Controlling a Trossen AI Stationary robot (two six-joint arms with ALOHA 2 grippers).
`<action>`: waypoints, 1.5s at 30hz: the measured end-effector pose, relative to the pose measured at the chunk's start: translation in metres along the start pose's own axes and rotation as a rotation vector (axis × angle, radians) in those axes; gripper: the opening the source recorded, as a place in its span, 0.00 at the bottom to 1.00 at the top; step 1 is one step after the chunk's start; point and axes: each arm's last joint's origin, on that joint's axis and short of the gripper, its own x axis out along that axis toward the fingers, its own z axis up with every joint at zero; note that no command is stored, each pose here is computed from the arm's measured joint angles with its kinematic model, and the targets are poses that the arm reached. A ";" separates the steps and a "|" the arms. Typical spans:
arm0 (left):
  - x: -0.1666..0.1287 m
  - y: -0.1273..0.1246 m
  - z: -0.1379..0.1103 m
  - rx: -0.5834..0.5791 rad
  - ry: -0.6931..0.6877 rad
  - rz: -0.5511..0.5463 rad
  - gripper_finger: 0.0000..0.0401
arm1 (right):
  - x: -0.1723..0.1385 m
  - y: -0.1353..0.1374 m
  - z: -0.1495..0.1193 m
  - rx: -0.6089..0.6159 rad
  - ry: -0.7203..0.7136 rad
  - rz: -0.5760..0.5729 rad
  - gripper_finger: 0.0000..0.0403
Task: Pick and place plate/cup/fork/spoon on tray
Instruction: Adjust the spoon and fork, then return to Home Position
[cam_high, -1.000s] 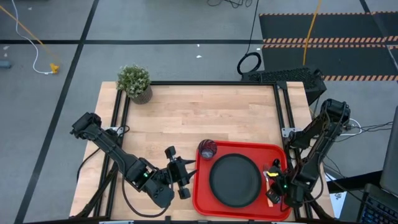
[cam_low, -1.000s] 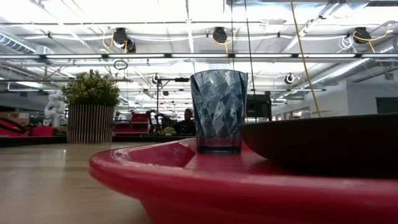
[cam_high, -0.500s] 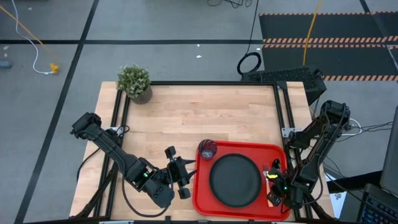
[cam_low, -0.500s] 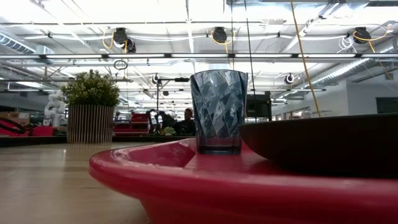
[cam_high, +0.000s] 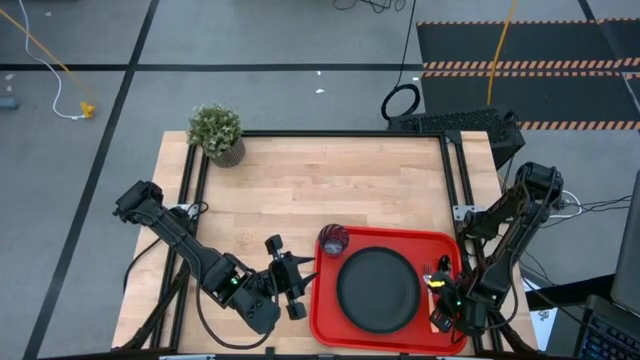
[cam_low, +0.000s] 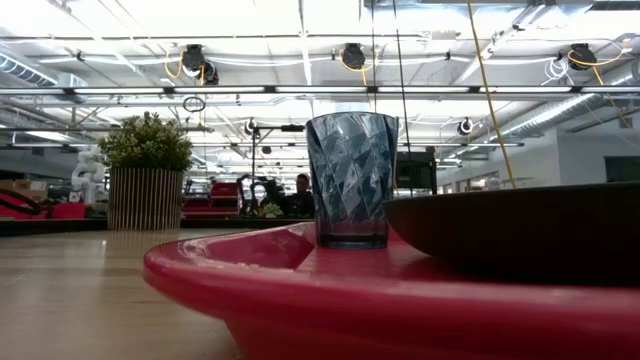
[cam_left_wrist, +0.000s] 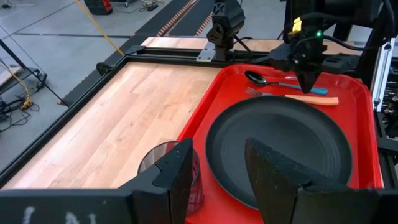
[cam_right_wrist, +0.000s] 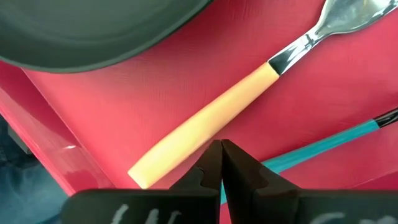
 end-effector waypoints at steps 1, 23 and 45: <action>0.000 0.000 0.000 0.000 0.000 0.000 0.37 | 0.001 0.000 0.000 -0.007 0.001 -0.003 0.00; 0.000 0.000 0.000 -0.004 0.000 0.000 0.37 | 0.011 0.001 -0.005 -0.130 0.114 -0.047 0.00; -0.007 0.015 0.013 0.223 -0.035 0.041 0.35 | -0.028 0.006 0.004 -0.405 -0.159 0.217 0.00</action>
